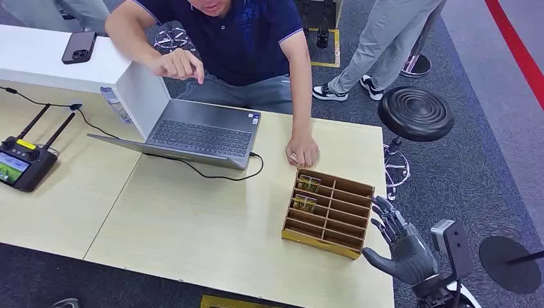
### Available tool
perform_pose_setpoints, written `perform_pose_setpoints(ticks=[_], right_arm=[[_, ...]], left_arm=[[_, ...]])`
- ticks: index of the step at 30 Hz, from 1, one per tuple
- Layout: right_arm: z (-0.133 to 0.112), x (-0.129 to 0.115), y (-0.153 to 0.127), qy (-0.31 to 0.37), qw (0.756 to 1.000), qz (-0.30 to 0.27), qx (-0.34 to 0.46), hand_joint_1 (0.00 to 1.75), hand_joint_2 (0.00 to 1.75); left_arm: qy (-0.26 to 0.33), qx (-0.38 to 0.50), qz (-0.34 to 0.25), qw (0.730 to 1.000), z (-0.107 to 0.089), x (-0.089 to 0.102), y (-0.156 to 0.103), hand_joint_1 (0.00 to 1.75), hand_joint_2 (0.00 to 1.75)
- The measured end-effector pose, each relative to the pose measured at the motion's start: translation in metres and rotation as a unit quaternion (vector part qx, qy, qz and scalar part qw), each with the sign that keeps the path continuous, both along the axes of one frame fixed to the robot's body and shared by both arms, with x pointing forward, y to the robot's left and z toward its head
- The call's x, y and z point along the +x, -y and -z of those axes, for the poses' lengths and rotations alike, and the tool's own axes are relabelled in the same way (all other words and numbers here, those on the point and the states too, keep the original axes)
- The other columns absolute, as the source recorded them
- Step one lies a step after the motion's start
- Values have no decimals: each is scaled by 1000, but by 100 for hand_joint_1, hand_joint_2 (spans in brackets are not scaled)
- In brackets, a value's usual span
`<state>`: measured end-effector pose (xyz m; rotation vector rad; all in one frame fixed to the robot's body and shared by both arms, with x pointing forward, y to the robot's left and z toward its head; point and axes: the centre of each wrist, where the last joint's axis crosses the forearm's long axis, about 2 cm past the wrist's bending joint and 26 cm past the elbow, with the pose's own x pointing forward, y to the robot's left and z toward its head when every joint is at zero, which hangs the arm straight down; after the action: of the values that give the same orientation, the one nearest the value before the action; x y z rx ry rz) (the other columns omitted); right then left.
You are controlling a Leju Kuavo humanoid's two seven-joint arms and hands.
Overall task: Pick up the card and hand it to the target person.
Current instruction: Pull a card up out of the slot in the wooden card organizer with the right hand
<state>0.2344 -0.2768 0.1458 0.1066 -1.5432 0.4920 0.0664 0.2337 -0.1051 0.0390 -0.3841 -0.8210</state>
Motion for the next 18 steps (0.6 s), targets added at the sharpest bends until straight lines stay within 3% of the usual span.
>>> perform_pose_setpoints(ticks=[6, 7, 8, 11, 12, 15, 16, 18], right_arm=[[9, 3, -62, 56, 994, -10, -90, 1, 175], [10, 4, -72, 77, 991, -11, -110, 7, 175], [11, 4, -81, 94, 987, -10, -126, 29, 175], [9, 5, -105, 172, 966, 3, -193, 147, 175], [7, 5, -110, 195, 958, 9, -209, 169, 175], [3, 3, -122, 267, 922, 34, -277, 175, 175], [2, 2, -124, 299, 900, 50, -313, 175, 175], [1, -1, -129, 338, 867, 75, -359, 166, 175]], left_arm=[[6, 1, 11, 1000, -1, 2, 5, 0, 0], [7, 2, 14, 1000, -1, 4, 5, 0, 0], [9, 3, 15, 1000, -2, 6, 6, 0, 0], [12, 6, 20, 1000, -3, 11, 6, 0, 0], [12, 7, 22, 1000, -3, 12, 6, 0, 0], [10, 10, 24, 1000, -3, 14, 6, 0, 0], [7, 12, 25, 1000, -3, 14, 6, 0, 0], [3, 14, 28, 1000, -3, 13, 7, 0, 0]])
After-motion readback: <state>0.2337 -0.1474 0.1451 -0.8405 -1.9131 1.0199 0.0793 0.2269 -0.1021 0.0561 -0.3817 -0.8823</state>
